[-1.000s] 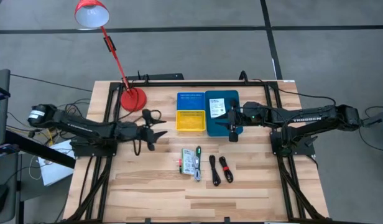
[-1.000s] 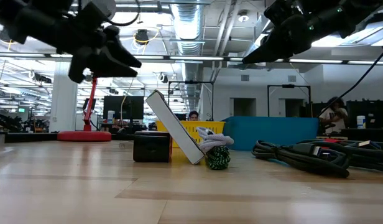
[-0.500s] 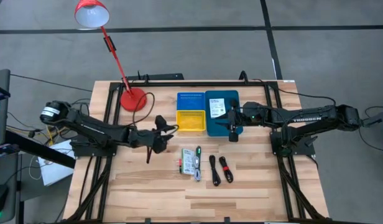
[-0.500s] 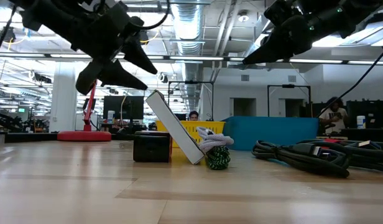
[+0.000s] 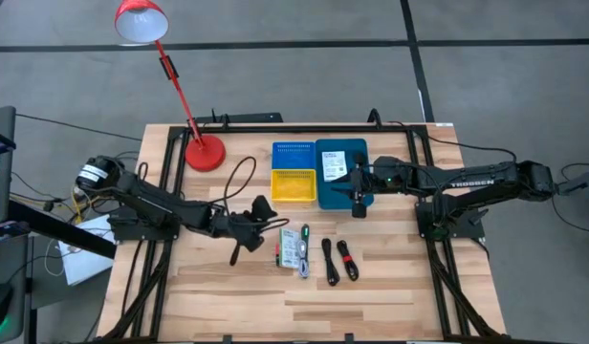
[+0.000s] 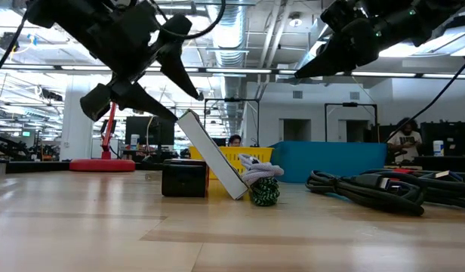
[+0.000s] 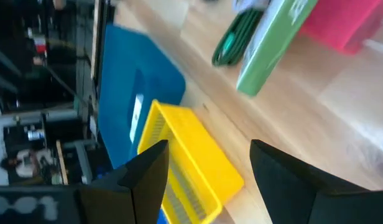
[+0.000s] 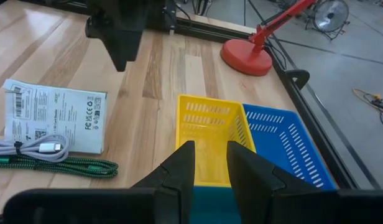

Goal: Pick and place items into bin
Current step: Put the cardreader box into the dark blue bin

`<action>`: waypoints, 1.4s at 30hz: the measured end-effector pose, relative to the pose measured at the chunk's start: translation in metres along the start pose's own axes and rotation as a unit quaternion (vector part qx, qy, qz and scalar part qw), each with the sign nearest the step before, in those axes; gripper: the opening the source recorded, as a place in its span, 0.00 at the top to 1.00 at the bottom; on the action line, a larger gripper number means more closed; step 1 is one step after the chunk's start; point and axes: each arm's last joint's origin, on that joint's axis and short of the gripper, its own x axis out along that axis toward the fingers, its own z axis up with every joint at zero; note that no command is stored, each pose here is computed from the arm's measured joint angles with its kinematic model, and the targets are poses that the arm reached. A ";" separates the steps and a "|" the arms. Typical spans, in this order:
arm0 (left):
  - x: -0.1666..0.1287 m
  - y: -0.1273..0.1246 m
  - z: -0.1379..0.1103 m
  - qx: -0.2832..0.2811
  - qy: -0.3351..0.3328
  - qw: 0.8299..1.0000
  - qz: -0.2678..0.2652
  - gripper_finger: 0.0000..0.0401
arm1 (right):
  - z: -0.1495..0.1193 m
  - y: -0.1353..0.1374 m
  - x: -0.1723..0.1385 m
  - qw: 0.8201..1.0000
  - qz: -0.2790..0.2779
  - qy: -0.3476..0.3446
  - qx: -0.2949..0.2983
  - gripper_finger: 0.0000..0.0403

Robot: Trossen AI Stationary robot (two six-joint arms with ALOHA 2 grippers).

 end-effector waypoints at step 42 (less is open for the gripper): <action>0.026 -0.013 0.004 0.259 -0.107 0.959 -0.049 0.46 | -0.002 0.001 0.000 1.000 0.005 0.011 0.004 0.78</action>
